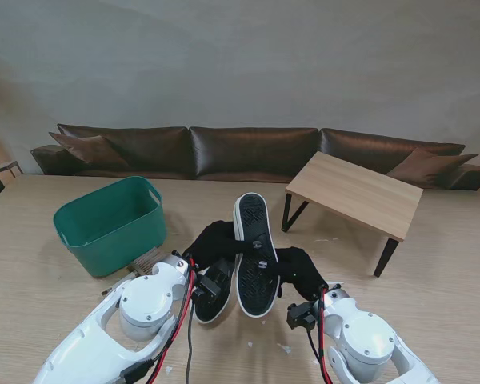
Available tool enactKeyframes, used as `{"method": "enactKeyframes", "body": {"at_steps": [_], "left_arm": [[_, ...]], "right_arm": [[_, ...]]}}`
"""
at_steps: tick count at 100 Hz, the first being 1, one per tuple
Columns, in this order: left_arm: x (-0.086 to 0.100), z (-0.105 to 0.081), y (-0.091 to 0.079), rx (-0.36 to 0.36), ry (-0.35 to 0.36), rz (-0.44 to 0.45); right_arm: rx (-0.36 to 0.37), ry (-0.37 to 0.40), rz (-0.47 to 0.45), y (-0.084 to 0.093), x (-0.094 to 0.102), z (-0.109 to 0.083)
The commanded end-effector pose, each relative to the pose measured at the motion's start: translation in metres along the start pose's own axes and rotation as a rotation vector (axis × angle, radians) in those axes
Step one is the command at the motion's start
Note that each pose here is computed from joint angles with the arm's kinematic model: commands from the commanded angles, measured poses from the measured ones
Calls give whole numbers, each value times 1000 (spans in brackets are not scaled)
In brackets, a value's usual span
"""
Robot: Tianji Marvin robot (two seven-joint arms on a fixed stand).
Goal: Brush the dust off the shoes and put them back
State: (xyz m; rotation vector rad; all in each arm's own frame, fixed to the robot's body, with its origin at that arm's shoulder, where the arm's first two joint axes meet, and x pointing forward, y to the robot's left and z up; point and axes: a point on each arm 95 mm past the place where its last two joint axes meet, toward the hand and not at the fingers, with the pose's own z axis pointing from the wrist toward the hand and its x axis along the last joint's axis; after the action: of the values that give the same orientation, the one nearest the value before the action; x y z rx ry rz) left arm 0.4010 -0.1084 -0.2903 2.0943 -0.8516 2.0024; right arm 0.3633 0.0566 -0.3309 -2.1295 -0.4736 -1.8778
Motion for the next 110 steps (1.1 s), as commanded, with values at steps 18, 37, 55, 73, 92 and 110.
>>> {"method": "enactKeyframes", "body": {"at_steps": [18, 37, 55, 73, 92, 110], "left_arm": [[7, 7, 1, 41, 9, -3], [4, 12, 4, 39, 17, 100], [3, 14, 8, 29, 37, 141], [4, 13, 12, 15, 34, 101], [3, 12, 17, -34, 27, 60], [2, 12, 22, -52, 17, 3]], "right_arm": [[-2, -47, -26, -7, -4, -2], [-41, -54, -22, -13, -2, -1], [-46, -54, -31, -15, -2, 2], [-51, -58, -25, -18, -2, 4], [-63, -58, -34, -18, -1, 8], [-66, -66, -46, -16, -2, 10]]}}
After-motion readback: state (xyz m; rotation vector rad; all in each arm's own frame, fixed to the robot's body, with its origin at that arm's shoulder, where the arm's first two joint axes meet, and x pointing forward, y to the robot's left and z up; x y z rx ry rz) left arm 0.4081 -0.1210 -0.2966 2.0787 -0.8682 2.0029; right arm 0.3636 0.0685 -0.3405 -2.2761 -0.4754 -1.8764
